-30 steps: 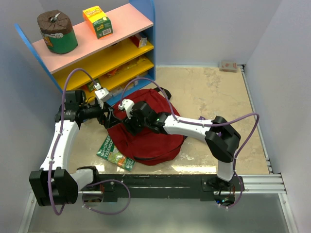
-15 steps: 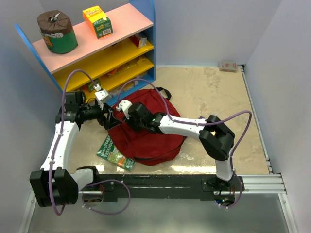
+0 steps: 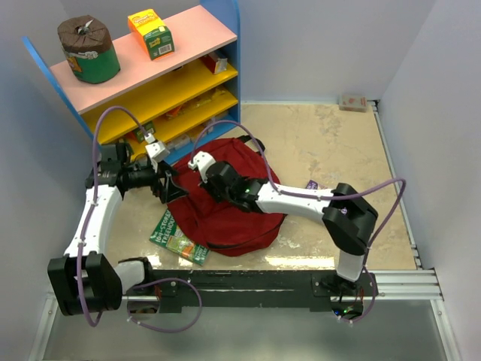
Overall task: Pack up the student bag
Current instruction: Zip the student bag at the center of the board.
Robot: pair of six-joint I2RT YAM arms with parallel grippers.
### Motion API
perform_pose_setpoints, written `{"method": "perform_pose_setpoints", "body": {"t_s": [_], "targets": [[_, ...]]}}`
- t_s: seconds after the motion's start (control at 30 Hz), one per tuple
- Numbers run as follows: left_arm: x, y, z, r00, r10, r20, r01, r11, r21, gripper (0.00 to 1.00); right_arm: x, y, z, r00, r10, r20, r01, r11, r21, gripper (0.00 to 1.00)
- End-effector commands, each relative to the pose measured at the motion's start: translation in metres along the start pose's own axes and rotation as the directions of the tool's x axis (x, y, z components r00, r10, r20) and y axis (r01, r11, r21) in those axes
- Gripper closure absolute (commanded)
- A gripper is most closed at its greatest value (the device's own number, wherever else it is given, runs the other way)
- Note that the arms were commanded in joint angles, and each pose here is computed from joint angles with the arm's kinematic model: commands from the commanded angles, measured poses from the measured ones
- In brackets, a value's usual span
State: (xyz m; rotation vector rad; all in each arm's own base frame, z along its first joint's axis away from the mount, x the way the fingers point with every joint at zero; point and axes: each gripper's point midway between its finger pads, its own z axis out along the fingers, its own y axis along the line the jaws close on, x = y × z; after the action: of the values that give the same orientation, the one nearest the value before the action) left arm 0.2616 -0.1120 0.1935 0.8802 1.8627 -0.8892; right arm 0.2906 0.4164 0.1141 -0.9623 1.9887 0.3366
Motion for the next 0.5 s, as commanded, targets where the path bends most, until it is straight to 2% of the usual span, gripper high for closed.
{"method": "perform_pose_setpoints", "body": {"t_s": [0.0, 0.07, 0.17, 0.33, 0.47], "targets": [[0.021, -0.011, 0.012, 1.000, -0.015, 0.026, 0.012, 0.992, 0.122, 0.08, -0.053, -0.021, -0.032, 0.965, 0.150, 0.215, -0.164, 0.985, 0.048, 1.00], [0.029, -0.011, 0.021, 0.999, -0.039, 0.004, 0.038, 0.988, 0.147, 0.09, -0.053, -0.020, -0.036, 0.951, 0.194, 0.240, -0.208, 0.978, 0.032, 1.00], [0.032, -0.017, 0.033, 1.000, -0.009, -0.017, 0.012, 0.982, 0.186, 0.10, -0.050, -0.016, -0.036, 0.943, 0.232, 0.239, -0.240, 0.971, 0.005, 1.00], [0.031, -0.028, 0.060, 0.990, 0.128, -0.058, -0.113, 0.970, 0.215, 0.09, -0.047, -0.014, -0.036, 0.931, 0.272, 0.243, -0.278, 0.961, -0.009, 1.00], [0.035, -0.021, 0.075, 0.987, 0.136, -0.083, -0.114, 0.967, 0.230, 0.13, -0.048, -0.015, -0.037, 0.925, 0.290, 0.247, -0.297, 0.955, -0.009, 1.00]]}}
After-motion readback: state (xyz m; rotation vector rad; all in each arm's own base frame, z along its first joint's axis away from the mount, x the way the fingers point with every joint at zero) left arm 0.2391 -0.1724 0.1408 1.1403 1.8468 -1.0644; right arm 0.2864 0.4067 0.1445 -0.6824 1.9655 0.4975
